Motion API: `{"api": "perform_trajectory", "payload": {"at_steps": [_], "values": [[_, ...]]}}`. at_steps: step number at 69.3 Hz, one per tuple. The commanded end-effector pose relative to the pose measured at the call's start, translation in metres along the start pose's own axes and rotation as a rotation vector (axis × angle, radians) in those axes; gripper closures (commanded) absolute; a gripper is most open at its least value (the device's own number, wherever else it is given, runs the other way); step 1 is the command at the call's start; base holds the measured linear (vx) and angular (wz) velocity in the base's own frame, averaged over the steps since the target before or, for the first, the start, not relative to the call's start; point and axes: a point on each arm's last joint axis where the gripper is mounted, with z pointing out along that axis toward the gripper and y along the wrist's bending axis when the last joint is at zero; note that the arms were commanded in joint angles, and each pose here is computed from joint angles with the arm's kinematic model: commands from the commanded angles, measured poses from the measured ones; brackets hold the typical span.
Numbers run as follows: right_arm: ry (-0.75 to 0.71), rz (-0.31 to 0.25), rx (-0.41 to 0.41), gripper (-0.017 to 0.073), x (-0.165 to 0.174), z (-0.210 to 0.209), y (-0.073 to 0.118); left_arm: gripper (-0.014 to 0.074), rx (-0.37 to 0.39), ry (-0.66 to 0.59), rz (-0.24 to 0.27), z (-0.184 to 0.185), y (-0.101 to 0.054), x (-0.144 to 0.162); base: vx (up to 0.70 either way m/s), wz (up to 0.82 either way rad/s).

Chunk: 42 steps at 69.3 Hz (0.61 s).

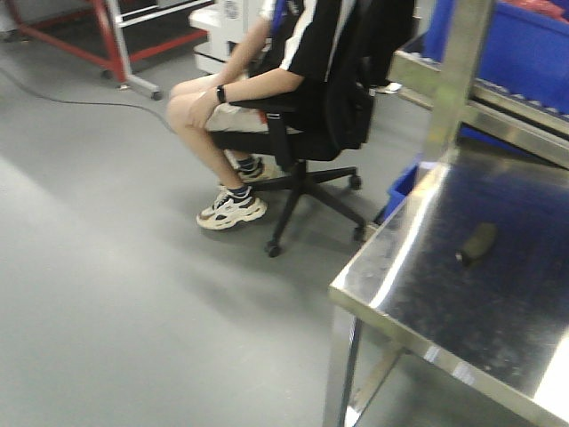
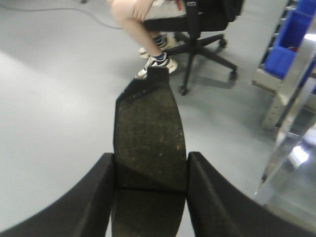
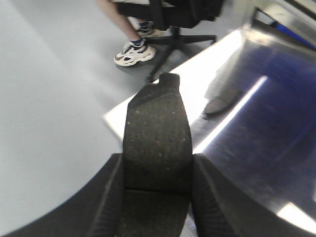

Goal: Move and align brake pads A on conveyor
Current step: 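Drive away from the steel table holding both brake pads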

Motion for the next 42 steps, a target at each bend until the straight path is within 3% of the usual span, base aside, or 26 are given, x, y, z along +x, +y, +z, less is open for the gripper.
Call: {"api": "perform_trajectory", "payload": {"at_steps": [1, 42], "values": [[-0.108, -0.009, 0.009, 0.0566, -0.0126, -0.0074, -0.0002, 0.06, 0.005, -0.107, -0.005, -0.0062, -0.0005, -0.0126, -0.14, 0.53], [-0.108, -0.009, 0.009, 0.0566, -0.0126, -0.0074, -0.0002, 0.06, 0.005, -0.107, -0.005, -0.0062, -0.0005, -0.0126, -0.14, 0.53]]}}
